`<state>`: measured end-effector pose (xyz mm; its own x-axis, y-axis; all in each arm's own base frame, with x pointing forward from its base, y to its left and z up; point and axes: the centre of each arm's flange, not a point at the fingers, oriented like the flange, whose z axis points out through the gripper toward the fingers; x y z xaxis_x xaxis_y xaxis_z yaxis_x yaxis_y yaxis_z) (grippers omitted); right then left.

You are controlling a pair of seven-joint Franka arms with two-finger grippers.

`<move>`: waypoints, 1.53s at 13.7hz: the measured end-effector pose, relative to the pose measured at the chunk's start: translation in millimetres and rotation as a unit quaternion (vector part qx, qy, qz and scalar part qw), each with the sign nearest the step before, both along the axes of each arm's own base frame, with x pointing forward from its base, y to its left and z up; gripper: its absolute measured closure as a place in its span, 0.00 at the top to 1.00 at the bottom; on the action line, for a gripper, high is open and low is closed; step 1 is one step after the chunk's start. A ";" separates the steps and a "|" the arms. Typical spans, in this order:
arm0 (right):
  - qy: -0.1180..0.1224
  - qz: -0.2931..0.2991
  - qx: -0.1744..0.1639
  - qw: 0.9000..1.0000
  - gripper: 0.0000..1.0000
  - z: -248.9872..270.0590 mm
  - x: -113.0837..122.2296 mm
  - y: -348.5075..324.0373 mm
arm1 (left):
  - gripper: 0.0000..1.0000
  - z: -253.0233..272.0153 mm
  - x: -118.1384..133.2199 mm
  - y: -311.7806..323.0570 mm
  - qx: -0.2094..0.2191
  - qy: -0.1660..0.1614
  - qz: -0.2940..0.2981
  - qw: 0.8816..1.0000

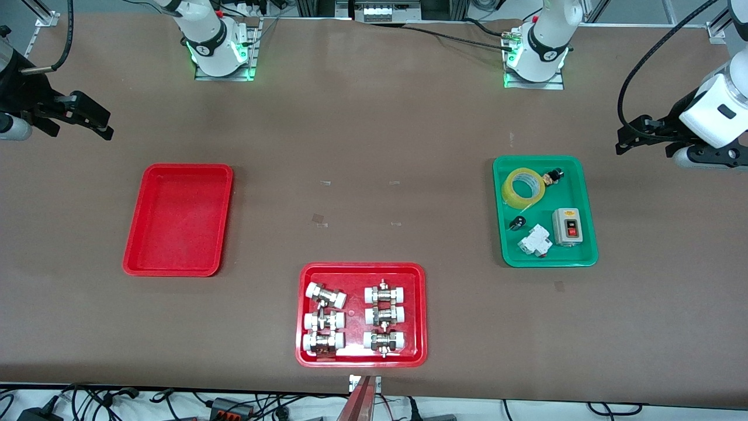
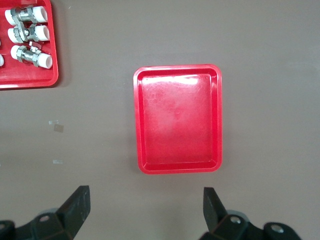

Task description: Left arm passes tape to right arm into tray

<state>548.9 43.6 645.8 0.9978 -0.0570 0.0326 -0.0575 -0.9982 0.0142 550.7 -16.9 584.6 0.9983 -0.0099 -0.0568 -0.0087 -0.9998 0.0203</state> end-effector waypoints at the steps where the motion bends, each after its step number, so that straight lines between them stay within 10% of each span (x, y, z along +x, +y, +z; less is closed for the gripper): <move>1: 0.000 0.000 0.000 1.000 1.00 -0.1 0.0 0.1 | 1.00 0.1 0.0 0.1 0.000 0.000 0.002 1.000; 12: -0.002 -0.002 0.001 1.000 1.00 0.9 0.5 -2.5 | 1.00 -18.9 12.3 3.9 -0.002 0.015 0.009 1.000; 21: -0.001 0.001 0.001 1.000 1.00 0.5 0.4 1.4 | 1.00 -188.4 63.8 22.0 -0.019 0.111 0.022 0.993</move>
